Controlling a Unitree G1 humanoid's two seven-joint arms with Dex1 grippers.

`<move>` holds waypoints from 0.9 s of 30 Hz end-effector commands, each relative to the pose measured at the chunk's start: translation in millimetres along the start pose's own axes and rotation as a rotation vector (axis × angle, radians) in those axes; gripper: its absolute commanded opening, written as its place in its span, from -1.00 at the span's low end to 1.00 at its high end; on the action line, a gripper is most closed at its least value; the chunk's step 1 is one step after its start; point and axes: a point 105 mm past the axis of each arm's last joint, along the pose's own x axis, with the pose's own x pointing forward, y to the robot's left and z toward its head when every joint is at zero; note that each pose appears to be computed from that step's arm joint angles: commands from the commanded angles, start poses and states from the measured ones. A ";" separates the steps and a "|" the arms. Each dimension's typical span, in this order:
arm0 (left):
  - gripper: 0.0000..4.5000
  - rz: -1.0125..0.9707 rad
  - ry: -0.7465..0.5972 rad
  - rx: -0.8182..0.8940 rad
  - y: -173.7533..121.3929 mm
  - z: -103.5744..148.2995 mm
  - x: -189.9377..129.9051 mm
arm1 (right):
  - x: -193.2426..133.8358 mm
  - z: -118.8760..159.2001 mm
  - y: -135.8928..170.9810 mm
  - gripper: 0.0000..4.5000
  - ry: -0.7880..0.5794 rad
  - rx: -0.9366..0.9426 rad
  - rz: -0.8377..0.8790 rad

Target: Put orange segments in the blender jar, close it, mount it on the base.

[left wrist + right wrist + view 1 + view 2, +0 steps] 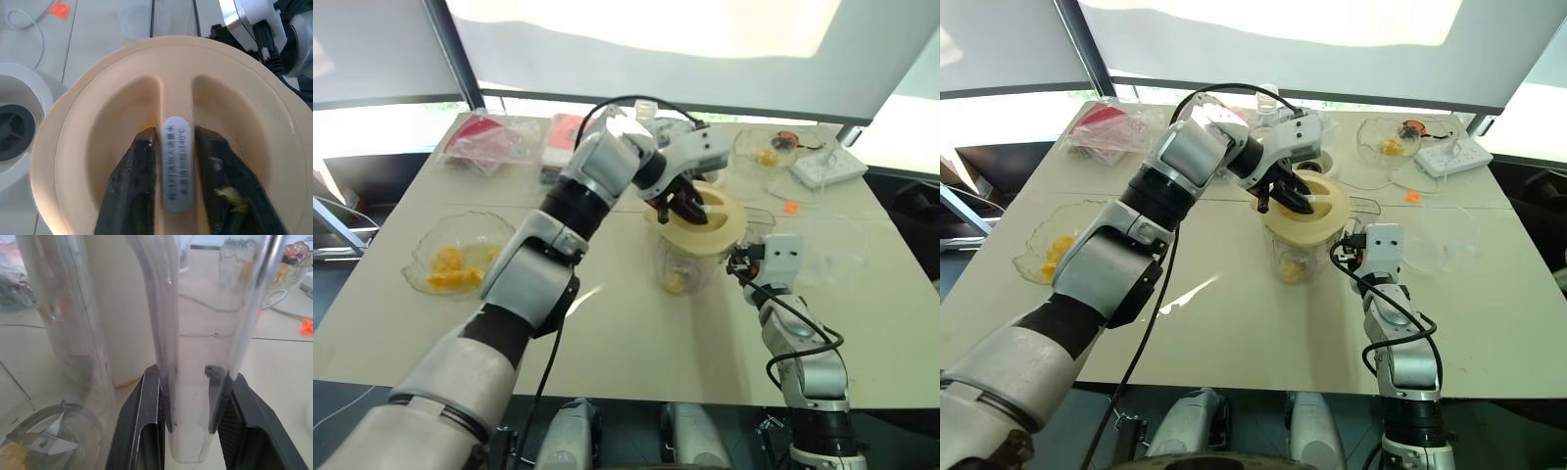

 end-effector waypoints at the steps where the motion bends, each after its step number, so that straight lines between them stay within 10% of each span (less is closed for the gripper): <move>1: 0.46 0.001 0.097 -0.013 -0.4 -29.6 5.7 | -6.4 44.6 -2.1 -0.64 -0.176 -0.020 0.000; 9: 0.64 0.012 -0.276 0.146 -11.4 72.5 -70.7 | -9.7 38.4 -6.4 -0.64 -0.155 -0.031 -0.005; 14: 0.64 0.113 -0.389 0.183 -8.9 91.5 -113.4 | -10.2 33.4 -9.2 -0.64 -0.138 -0.037 -0.003; 21: 0.64 0.507 -0.555 -0.015 38.9 39.1 -163.3 | -14.5 46.1 -21.1 -0.64 -0.169 -0.022 -0.024; 27: 0.64 0.512 -0.506 -0.183 11.5 -40.0 -148.9 | -21.2 75.1 -31.9 -0.64 -0.230 0.017 -0.022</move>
